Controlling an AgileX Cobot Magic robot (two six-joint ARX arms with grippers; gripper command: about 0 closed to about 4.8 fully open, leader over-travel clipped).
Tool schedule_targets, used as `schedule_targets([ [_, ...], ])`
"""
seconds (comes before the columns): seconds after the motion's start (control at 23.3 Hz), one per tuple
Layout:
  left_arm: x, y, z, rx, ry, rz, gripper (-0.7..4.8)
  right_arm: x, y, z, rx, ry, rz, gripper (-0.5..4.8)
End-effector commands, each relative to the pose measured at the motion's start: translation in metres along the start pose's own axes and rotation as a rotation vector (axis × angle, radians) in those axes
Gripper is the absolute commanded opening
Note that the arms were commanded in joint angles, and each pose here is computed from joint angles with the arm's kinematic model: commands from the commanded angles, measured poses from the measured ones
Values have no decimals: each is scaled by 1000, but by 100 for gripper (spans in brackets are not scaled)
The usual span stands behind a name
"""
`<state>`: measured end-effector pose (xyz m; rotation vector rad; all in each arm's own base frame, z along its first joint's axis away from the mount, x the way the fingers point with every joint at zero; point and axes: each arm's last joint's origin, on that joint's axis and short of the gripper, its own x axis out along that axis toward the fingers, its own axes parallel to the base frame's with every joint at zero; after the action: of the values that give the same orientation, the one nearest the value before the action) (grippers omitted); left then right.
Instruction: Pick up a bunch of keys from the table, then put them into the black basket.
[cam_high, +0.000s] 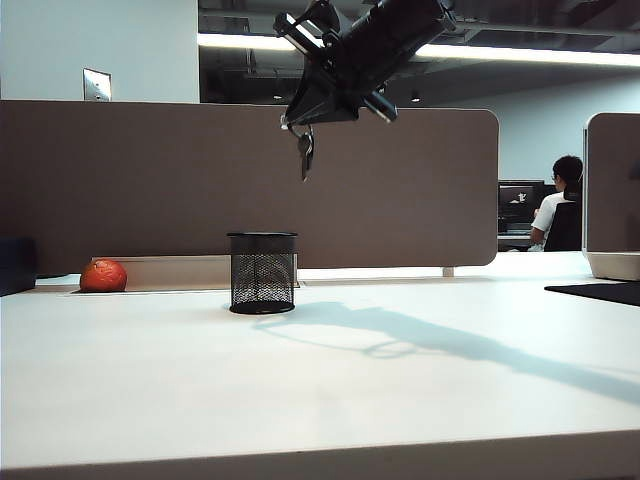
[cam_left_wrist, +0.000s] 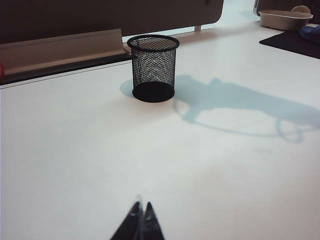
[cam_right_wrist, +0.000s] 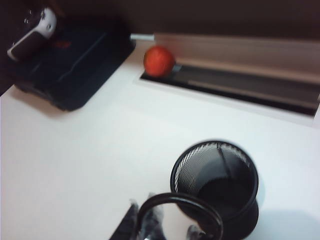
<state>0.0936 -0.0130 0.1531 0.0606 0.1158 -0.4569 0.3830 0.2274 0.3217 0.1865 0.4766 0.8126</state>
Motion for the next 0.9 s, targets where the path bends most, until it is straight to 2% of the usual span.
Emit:
schedule_targets([
  [0.04, 0, 0, 1, -4, 0, -8, -6, -2, 3, 7, -47, -61, 2, -6],
  [0.43, 0, 0, 0, -4, 0, -7, -6, 32, -14, -9, -65, -111, 11, -6],
  [0.9, 0, 0, 0, -4, 1, -5, -6, 73, -21, -1, -77, -143, 28, -6],
])
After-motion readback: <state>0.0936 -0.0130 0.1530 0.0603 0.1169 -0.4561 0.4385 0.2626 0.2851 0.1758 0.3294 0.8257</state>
